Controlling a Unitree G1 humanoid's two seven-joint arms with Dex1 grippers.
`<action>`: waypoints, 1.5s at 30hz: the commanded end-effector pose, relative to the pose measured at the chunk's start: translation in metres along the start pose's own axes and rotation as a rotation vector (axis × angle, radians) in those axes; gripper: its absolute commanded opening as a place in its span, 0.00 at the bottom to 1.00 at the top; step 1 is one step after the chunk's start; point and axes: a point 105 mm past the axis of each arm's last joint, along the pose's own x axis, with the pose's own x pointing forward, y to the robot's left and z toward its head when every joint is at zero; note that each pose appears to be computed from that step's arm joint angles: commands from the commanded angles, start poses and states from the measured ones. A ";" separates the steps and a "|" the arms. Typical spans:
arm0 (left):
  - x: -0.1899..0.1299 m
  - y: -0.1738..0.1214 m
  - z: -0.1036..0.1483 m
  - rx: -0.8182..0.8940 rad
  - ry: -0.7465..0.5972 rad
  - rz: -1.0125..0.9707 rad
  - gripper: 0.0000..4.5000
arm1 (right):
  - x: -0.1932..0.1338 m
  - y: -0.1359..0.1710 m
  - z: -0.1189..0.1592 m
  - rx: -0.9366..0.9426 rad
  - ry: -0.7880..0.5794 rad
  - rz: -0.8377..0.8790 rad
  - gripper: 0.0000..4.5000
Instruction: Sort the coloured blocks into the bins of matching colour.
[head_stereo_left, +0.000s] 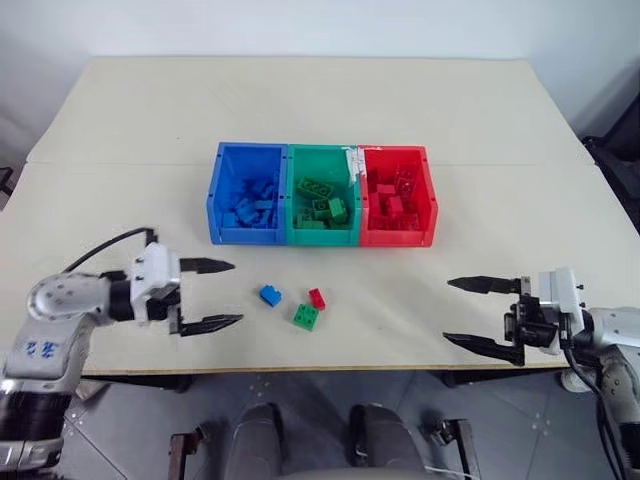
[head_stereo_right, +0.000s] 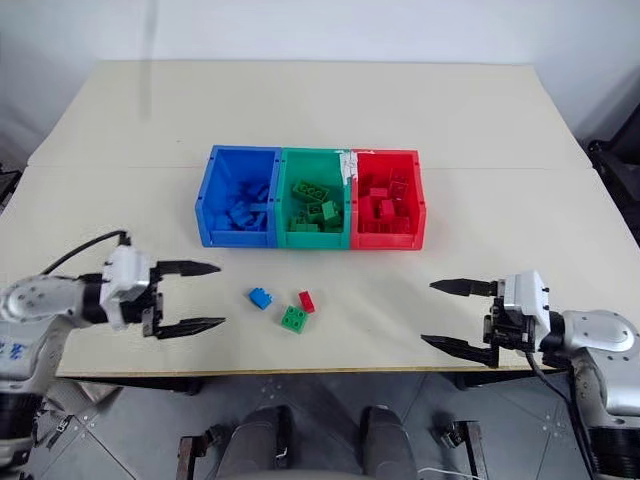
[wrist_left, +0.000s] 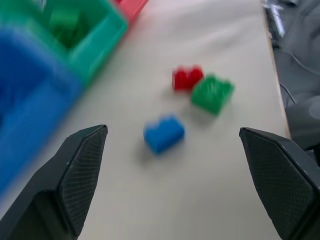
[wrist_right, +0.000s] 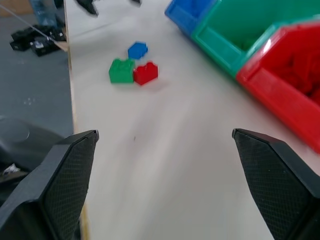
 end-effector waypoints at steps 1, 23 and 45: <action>0.027 0.006 0.009 0.106 0.029 -0.114 1.00 | -0.010 0.007 0.014 -0.037 -0.004 -0.018 1.00; 0.112 0.022 0.002 0.414 0.120 -0.448 0.91 | 0.011 0.034 0.033 0.003 -0.105 -0.119 1.00; 0.119 0.035 0.033 0.309 -0.056 -0.348 0.10 | 0.017 0.018 0.043 -0.013 -0.190 -0.210 1.00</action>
